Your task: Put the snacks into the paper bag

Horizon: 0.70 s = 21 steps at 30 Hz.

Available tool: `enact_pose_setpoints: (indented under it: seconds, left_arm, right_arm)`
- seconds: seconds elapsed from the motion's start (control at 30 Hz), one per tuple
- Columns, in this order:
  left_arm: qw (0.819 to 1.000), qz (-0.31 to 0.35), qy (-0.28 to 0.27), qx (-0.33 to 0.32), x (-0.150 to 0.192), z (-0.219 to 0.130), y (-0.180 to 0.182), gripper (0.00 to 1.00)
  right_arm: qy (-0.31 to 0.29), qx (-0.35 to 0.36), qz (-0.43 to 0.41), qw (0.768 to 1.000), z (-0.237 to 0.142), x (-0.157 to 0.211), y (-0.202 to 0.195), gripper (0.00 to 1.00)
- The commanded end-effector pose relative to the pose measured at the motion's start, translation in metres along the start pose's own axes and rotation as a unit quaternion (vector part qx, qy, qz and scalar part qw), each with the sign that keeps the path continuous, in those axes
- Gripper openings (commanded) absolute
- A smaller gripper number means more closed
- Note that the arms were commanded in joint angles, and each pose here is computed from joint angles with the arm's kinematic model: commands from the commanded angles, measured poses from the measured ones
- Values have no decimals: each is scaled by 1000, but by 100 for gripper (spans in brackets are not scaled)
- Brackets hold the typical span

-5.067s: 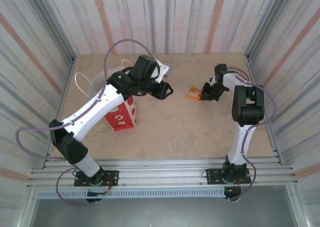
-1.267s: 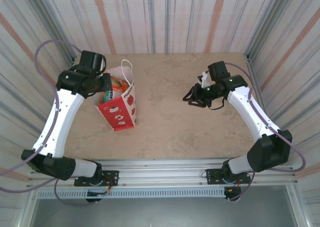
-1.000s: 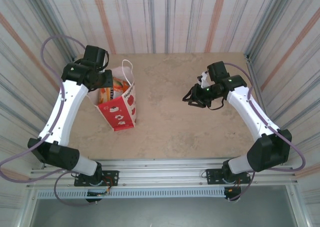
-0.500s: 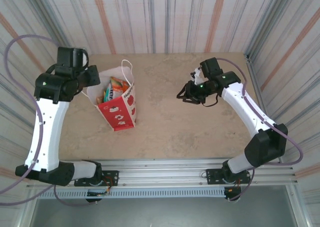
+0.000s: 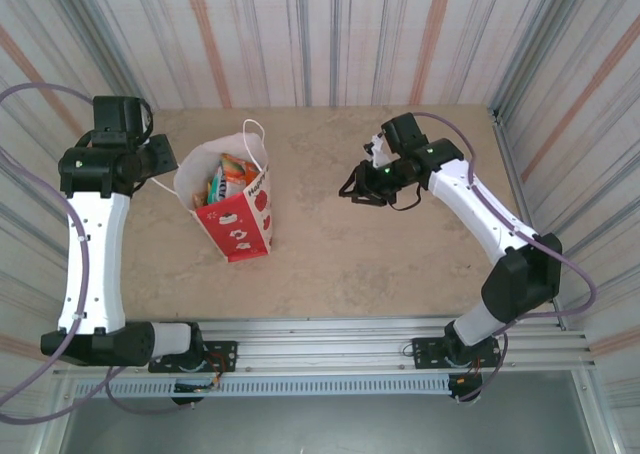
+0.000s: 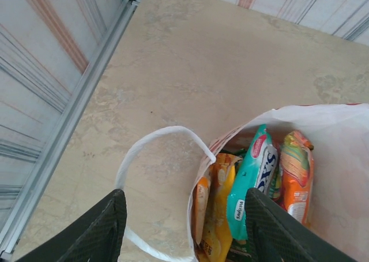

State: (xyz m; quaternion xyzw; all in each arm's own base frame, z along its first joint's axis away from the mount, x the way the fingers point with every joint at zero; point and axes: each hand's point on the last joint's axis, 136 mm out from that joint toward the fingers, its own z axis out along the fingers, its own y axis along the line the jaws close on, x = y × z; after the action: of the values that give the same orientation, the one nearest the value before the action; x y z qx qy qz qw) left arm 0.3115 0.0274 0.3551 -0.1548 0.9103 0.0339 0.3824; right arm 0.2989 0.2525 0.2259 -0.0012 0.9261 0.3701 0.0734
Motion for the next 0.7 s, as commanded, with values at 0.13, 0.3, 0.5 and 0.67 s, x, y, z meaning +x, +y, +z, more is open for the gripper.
enact_pose_setpoints:
  seconds: [0.13, 0.3, 0.5, 0.67]
  left_arm:
    - [1000, 5, 0, -25, -2, 6, 14, 59]
    - [999, 7, 3, -31, 0, 8, 17, 59]
    - [1000, 4, 12, -13, 4, 19, 15, 58]
    - [999, 7, 35, -2, 10, 37, 10, 43]
  right_arm:
    - [-11, -6, -18, 1000, 1, -8, 13, 43]
    - [-17, -11, -28, 999, 1, -11, 20, 43]
    - [-23, -21, -42, 999, 2, -17, 33, 43]
    - [-36, -40, -66, 996, 0, -26, 55, 44]
